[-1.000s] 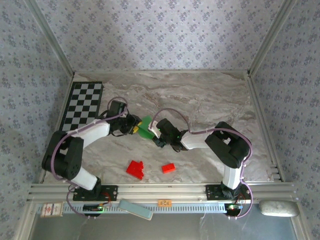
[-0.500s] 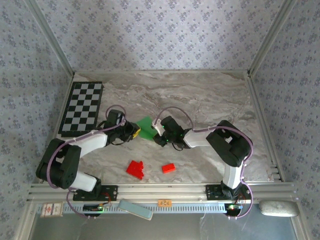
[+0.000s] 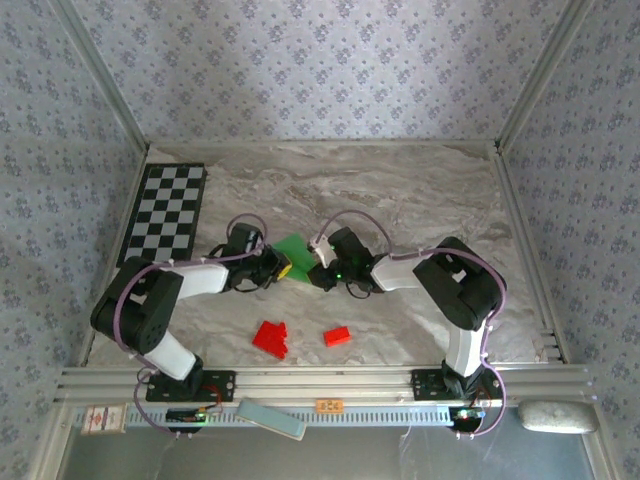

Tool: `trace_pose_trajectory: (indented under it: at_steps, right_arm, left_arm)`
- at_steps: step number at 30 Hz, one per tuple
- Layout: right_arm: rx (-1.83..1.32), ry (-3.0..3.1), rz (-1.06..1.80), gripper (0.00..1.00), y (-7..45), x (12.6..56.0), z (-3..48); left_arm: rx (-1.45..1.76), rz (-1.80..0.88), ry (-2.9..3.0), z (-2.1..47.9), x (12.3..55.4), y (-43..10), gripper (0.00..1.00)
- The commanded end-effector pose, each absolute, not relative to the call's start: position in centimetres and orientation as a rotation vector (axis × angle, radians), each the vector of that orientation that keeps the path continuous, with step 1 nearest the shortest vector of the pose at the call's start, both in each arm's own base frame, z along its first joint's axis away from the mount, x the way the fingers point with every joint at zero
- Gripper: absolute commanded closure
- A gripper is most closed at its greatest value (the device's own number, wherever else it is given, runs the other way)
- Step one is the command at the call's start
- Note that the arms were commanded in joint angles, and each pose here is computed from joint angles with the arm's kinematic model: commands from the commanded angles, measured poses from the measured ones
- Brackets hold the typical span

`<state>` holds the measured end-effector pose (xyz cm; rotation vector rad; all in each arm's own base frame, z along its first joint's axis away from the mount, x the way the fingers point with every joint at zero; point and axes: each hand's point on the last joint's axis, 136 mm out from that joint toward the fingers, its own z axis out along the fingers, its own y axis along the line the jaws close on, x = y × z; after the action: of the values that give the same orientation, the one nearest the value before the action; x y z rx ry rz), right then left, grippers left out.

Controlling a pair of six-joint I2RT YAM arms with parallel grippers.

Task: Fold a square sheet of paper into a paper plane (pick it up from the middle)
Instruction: Fourth fold the wing at the center of the table.

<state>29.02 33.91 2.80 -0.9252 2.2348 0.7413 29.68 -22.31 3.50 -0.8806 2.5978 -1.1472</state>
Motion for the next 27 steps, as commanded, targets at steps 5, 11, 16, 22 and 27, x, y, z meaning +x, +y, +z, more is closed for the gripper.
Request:
trace_pose_trajectory:
  at_steps: [5,11,16,22,27]
  right_arm:
    - [-0.901,2.3,0.817,0.8,33.7,28.4,1.6]
    - [-0.895,2.32,0.844,0.79,33.8,28.4,1.6]
    - [-0.896,2.331,0.842,0.8,33.7,28.4,1.4]
    - [-0.897,2.338,0.83,0.8,33.7,28.6,1.4]
    - [-0.902,2.337,0.822,0.8,33.7,28.7,1.4]
  left_arm:
    - [-0.889,-1.153,2.627,2.9,29.9,-23.0,0.88]
    - [-0.903,-1.145,2.645,2.4,29.8,-23.0,0.88]
    - [-0.866,-1.165,2.634,3.0,30.4,-23.4,0.84]
    - [-0.815,-1.188,2.624,3.9,30.8,-23.9,0.8]
    - [-0.824,-1.15,2.659,3.1,30.6,-23.7,0.79]
